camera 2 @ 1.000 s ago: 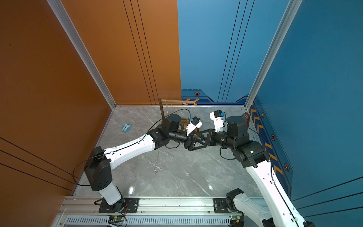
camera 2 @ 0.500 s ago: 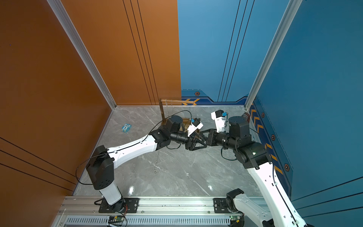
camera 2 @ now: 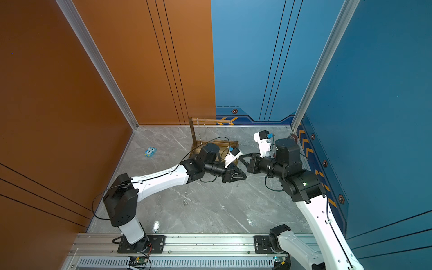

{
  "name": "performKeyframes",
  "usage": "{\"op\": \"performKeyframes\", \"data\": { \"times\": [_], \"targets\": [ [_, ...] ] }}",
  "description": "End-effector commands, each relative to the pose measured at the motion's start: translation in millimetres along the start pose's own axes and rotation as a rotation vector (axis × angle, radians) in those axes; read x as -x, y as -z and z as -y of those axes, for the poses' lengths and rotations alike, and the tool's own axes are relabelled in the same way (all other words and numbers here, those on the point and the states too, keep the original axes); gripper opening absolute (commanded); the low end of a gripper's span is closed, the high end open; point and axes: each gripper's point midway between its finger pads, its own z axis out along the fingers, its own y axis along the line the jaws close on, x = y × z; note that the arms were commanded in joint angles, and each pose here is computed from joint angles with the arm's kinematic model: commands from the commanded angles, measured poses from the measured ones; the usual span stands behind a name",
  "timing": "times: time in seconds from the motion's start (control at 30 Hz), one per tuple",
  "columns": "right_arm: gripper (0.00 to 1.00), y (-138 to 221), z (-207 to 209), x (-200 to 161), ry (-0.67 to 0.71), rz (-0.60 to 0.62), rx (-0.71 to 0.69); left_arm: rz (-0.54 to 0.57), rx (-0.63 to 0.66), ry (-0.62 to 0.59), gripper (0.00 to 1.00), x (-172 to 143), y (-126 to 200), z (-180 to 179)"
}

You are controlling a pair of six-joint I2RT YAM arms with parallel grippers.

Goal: Take the necklace off the jewelry display stand
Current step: Take off the necklace from the stand.

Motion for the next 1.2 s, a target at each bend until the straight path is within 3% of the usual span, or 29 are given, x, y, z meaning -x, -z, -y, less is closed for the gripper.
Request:
{"op": "performKeyframes", "data": {
  "times": [0.0, 0.23, 0.77, 1.17],
  "targets": [
    [0.0, 11.6, -8.9, 2.4, -0.009, 0.014, 0.017, 0.022, 0.006, -0.013, 0.26, 0.0, 1.6, 3.8],
    [0.0, 13.1, -8.7, 1.8, -0.015, 0.014, 0.018, 0.017, 0.015, 0.005, 0.25, -8.7, 0.6, 1.0],
    [0.0, 12.1, -7.5, -2.0, -0.029, 0.001, 0.02, 0.033, 0.08, 0.007, 0.01, -14.9, 10.1, -4.4],
    [0.0, -6.2, -0.5, -14.1, -0.052, -0.061, 0.009, 0.062, 0.231, 0.061, 0.0, -32.1, 29.5, -24.1]
  ]
}}
